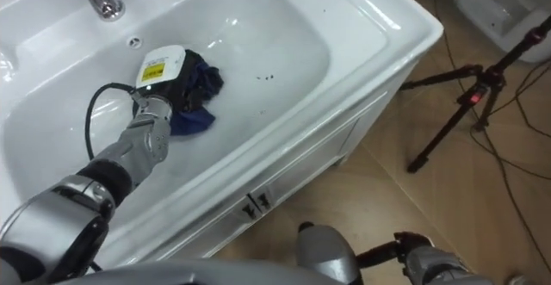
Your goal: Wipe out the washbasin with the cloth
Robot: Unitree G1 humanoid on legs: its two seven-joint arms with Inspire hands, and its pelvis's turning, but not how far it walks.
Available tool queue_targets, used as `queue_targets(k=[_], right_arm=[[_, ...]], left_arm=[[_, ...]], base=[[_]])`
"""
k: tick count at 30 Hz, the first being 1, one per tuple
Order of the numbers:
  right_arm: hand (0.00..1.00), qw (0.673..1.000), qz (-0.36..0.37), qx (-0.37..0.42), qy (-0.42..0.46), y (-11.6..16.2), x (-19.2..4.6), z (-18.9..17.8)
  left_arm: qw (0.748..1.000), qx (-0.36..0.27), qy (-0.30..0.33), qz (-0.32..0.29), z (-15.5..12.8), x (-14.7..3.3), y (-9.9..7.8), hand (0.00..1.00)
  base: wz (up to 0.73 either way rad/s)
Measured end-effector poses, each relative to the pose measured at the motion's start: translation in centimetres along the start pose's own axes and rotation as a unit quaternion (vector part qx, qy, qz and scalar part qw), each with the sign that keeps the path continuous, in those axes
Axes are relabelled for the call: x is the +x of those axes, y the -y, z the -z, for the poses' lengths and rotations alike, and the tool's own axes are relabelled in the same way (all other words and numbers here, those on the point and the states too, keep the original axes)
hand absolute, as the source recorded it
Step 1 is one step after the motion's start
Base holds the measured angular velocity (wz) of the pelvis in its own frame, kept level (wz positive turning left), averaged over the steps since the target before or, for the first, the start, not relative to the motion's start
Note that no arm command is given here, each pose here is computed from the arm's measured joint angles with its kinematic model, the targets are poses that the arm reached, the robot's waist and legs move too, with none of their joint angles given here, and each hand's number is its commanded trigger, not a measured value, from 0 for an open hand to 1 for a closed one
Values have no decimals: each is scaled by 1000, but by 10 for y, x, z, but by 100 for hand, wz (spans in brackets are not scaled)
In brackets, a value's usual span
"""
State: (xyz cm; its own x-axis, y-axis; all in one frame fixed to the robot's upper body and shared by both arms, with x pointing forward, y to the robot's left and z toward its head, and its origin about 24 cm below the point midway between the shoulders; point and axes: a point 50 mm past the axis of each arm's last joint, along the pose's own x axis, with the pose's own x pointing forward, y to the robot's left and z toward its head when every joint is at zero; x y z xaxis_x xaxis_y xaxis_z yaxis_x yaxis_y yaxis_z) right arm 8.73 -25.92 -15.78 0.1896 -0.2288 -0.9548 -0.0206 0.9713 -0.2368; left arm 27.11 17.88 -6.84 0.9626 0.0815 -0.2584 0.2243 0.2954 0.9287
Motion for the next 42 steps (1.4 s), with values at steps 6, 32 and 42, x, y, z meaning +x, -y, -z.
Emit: queue_targets(k=[6,32,42], right_arm=[[0,999,-10,50,-3,-2,0,13],[0,997,0,35,-68,12,-5,60],[0,995,14,39,-88,15,-7,71]], left_arm=[[1000,-8,-16,-3,13,-10,7,100],[990,35,-139,-6,106,-82,32,100],[985,46,-164,3,115,-97,39,100]], base=[[1],[8],[2]])
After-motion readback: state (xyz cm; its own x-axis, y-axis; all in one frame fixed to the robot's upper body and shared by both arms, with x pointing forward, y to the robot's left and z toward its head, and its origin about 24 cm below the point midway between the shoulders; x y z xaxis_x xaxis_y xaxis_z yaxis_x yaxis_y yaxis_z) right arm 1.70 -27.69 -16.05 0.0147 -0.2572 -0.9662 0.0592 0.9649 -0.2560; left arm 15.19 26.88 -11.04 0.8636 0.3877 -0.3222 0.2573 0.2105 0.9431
